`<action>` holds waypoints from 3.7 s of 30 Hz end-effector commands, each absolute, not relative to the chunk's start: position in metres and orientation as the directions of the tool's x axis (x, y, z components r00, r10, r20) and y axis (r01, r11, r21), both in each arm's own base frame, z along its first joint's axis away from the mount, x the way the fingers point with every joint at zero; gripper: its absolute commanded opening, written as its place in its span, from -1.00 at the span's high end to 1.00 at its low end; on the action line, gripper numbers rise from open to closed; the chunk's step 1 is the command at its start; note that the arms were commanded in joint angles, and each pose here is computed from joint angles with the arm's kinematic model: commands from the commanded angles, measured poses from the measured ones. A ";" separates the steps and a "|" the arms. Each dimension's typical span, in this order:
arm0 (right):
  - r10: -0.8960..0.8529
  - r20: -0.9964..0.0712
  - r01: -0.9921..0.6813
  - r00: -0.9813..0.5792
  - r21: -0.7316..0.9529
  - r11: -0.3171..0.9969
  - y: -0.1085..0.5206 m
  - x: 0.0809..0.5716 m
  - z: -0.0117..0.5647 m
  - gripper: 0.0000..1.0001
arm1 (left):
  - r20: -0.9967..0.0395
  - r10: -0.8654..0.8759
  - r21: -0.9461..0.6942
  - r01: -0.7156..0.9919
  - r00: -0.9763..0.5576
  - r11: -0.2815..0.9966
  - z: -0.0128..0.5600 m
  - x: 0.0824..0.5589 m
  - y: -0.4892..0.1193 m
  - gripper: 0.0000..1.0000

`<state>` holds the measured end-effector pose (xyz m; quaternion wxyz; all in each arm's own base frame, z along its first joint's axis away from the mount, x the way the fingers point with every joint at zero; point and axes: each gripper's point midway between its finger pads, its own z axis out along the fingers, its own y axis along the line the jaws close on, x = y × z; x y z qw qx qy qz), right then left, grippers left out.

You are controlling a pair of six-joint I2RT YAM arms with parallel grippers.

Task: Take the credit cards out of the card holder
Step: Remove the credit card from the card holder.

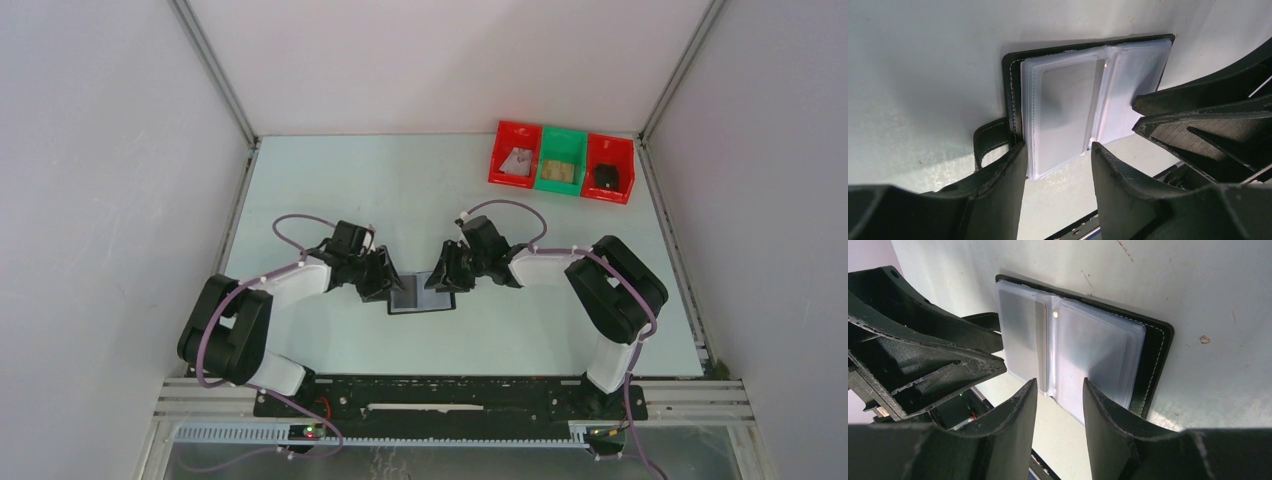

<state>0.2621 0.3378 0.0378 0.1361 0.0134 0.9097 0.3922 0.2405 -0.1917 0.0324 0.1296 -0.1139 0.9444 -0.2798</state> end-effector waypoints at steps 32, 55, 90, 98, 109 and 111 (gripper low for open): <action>0.198 -0.266 -0.062 -0.944 0.729 0.682 0.323 0.268 0.052 0.04 | -0.298 -0.140 -0.737 0.135 -0.944 0.662 0.112 0.258 -0.267 -0.08; 0.263 -0.270 -0.022 -0.926 0.736 0.677 0.296 0.274 0.056 0.04 | -0.307 -0.213 -0.455 -0.054 -0.928 0.889 0.058 0.267 -0.221 -0.23; 0.249 -0.252 -0.019 -0.935 0.738 0.675 0.300 0.270 0.049 0.04 | -0.288 -0.150 -0.556 0.038 -0.946 0.830 0.065 0.261 -0.246 -0.16; 0.249 -0.240 -0.012 -0.938 0.742 0.670 0.303 0.270 0.046 0.04 | -0.285 -0.068 -0.596 0.121 -0.956 0.793 0.074 0.253 -0.261 -0.14; 0.249 -0.241 -0.012 -0.938 0.741 0.671 0.303 0.269 0.047 0.04 | -0.295 -0.033 -0.628 0.168 -0.955 0.760 0.087 0.254 -0.276 -0.13; 0.249 -0.243 -0.013 -0.937 0.740 0.672 0.302 0.269 0.048 0.04 | -0.299 -0.030 -0.635 0.176 -0.954 0.752 0.090 0.255 -0.279 -0.13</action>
